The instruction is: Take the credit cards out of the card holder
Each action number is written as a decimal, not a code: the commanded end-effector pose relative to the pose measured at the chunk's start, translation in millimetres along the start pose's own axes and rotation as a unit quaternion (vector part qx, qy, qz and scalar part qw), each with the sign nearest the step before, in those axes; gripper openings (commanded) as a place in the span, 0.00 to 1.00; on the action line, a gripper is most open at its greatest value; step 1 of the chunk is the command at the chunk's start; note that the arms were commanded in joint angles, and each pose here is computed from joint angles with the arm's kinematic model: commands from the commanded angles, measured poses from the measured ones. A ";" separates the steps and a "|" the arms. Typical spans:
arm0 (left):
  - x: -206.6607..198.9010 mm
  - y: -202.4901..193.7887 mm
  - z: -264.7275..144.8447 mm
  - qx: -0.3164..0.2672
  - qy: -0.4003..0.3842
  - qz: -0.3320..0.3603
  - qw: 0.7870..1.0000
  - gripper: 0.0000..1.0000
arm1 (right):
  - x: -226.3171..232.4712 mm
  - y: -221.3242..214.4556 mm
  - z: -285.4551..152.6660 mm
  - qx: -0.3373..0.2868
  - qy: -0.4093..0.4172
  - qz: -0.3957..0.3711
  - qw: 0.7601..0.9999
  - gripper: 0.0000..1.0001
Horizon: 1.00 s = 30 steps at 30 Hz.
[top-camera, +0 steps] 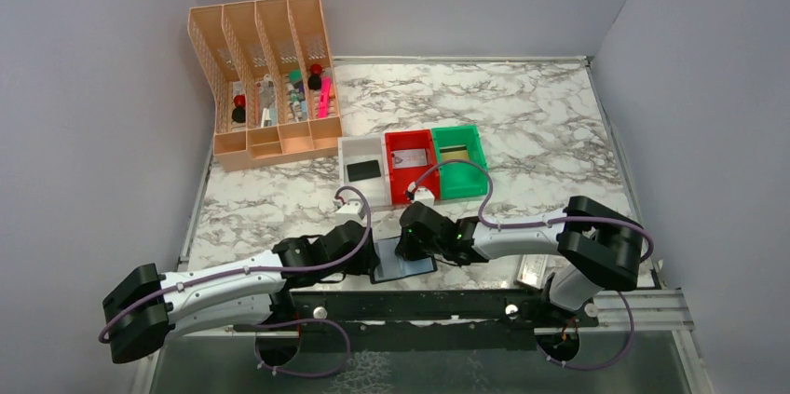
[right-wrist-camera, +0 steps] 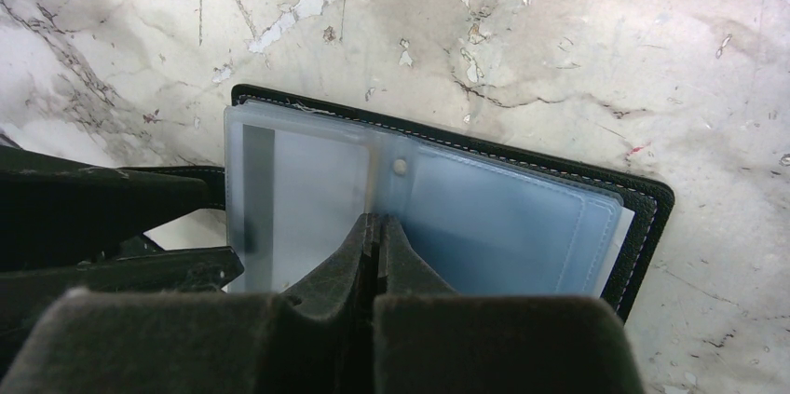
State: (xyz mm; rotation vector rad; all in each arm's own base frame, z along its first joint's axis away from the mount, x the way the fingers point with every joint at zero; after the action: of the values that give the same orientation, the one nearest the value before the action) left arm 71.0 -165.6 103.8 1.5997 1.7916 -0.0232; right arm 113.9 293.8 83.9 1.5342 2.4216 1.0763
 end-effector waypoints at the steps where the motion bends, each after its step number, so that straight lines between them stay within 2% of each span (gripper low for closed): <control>1: -8.6 4.3 -0.4 -0.013 -0.018 -0.001 1.000 0.43 | -43.3 -48.2 4.6 0.099 -0.098 -0.044 0.989 0.01; 7: -14.0 2.5 2.3 -0.007 -0.048 -0.003 0.999 0.42 | -42.1 -47.3 5.6 0.099 -0.095 -0.044 0.990 0.01; 24: -19.2 2.3 3.8 -0.002 -0.065 -0.002 0.998 0.41 | -42.1 -48.2 7.0 0.102 -0.094 -0.046 0.989 0.01; 30: -10.8 2.1 3.4 -0.007 -0.032 -0.002 0.999 0.41 | -40.9 -46.7 7.2 0.101 -0.093 -0.047 0.989 0.01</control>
State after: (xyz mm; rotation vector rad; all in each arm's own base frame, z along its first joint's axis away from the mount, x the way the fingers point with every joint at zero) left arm 75.3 -177.7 108.3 1.5636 1.7417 -0.0731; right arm 113.9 293.9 83.5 1.5238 2.4281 1.0761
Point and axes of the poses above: each gripper's point midway between its finger pads, its own z axis out along the fingers, its own x axis along the line the jaws close on, y = z × x, the point moved 9 cm from there along -z, back along the fingers, and after that the axes turned 13 degrees about -z, right-handed, at the moved point
